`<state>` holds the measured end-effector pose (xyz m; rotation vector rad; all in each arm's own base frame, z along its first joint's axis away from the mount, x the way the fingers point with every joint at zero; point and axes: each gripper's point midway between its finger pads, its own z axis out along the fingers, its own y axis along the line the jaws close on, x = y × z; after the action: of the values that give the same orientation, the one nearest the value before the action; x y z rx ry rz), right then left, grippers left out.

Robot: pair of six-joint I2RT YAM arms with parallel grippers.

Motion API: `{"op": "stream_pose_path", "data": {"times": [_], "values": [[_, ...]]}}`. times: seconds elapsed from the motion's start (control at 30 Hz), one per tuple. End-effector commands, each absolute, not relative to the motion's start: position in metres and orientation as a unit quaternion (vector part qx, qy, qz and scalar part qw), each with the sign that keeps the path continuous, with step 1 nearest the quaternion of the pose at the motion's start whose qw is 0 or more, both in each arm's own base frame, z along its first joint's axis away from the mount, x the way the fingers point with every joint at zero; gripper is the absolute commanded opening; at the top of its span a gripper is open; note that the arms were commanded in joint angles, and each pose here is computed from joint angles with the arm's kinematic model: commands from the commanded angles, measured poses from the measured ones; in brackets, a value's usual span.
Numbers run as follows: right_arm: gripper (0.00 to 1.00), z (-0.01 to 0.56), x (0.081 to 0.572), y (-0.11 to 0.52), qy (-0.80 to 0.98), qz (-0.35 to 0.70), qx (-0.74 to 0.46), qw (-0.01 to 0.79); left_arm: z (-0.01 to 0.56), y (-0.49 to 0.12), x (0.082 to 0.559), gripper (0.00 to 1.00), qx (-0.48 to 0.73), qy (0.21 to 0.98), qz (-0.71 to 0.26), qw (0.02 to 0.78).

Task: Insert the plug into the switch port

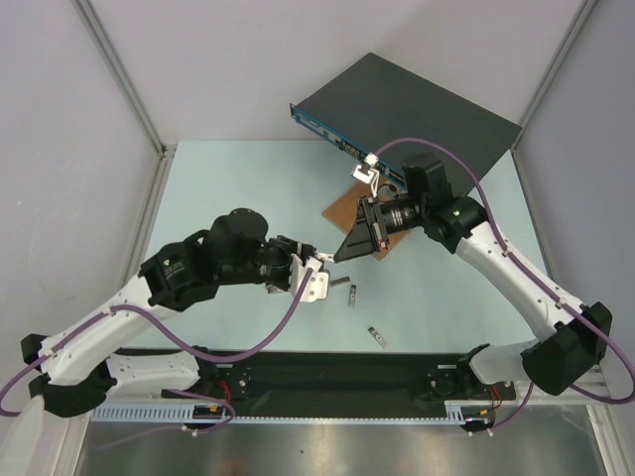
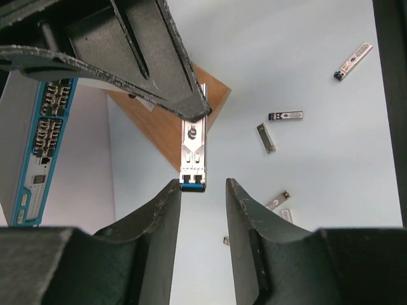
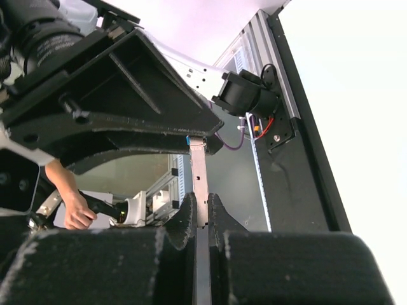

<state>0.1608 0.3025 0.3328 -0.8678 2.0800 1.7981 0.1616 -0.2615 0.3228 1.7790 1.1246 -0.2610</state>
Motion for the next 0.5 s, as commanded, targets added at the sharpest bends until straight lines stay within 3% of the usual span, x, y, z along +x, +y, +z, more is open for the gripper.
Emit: {"op": "stream_pose_path", "data": {"times": [0.0,0.37,0.47], "values": [[0.00,0.3465,0.1644,0.3057,0.703,0.628,-0.305,0.135,0.3288,-0.2664,0.1696,0.39,0.725,0.455,-0.085,0.510],[0.00,0.3439,0.1653,0.3072,0.705,0.631,-0.299,0.123,0.3211,-0.2693,0.1726,0.31,0.725,0.456,-0.074,0.510],[0.00,0.3449,0.1660,0.3071,0.706,0.631,-0.298,0.124,0.3192,-0.2710,0.1705,0.18,0.728,0.456,-0.079,0.506]]}}
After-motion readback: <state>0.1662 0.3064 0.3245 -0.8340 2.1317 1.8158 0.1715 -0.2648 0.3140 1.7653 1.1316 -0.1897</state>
